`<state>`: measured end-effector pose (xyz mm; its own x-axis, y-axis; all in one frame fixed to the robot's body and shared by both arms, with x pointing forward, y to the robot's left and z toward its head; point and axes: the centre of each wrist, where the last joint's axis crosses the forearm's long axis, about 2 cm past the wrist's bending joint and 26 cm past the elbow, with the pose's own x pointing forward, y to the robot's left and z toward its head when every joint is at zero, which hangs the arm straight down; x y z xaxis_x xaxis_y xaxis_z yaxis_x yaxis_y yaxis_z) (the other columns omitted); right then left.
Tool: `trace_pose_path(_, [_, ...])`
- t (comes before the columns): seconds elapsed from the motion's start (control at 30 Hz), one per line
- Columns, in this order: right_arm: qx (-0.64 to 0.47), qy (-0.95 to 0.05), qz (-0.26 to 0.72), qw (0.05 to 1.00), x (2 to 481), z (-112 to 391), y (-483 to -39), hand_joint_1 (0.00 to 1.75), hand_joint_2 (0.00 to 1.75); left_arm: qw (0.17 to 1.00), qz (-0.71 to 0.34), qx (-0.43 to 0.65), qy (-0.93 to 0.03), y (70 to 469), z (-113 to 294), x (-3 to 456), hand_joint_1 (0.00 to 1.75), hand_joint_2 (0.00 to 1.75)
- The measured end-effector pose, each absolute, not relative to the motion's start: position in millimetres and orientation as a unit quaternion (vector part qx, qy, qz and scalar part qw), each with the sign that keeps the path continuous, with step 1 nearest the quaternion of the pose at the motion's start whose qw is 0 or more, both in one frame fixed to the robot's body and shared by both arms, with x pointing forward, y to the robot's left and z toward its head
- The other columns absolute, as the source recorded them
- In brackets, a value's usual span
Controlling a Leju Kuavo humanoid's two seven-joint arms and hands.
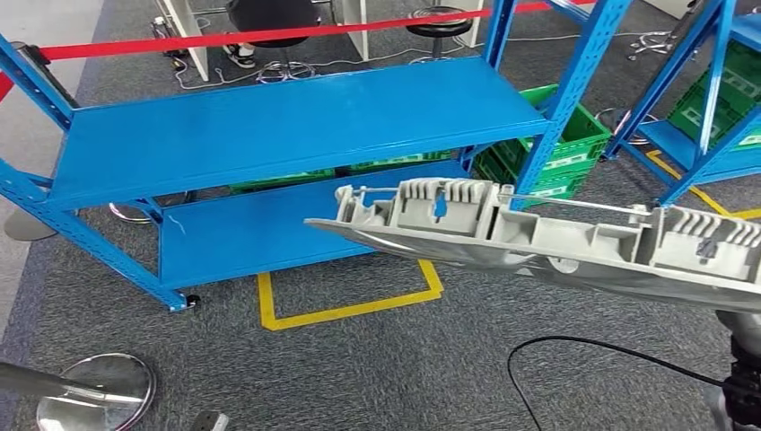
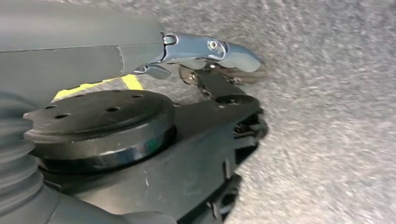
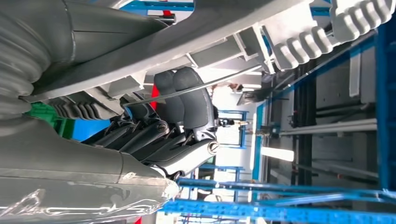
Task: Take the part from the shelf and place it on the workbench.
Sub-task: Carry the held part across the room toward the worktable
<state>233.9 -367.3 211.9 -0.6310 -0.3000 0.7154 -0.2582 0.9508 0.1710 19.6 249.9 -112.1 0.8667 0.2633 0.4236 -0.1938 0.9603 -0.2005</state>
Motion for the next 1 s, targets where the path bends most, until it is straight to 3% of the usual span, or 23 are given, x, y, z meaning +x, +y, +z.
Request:
trace_pose_path(0.5, [0.063,-0.898,-0.061,0.432,218,206,-398,1.75,1.75,0.965,0.088,-0.067,-0.239,245,-111,23,0.0,1.75])
trace_pose_path(1.0, [0.049,-0.895,-0.065,0.439,214,203,-405,1.75,1.75,0.965,0.083,-0.069,-0.241,246,-111,25,0.0,1.75])
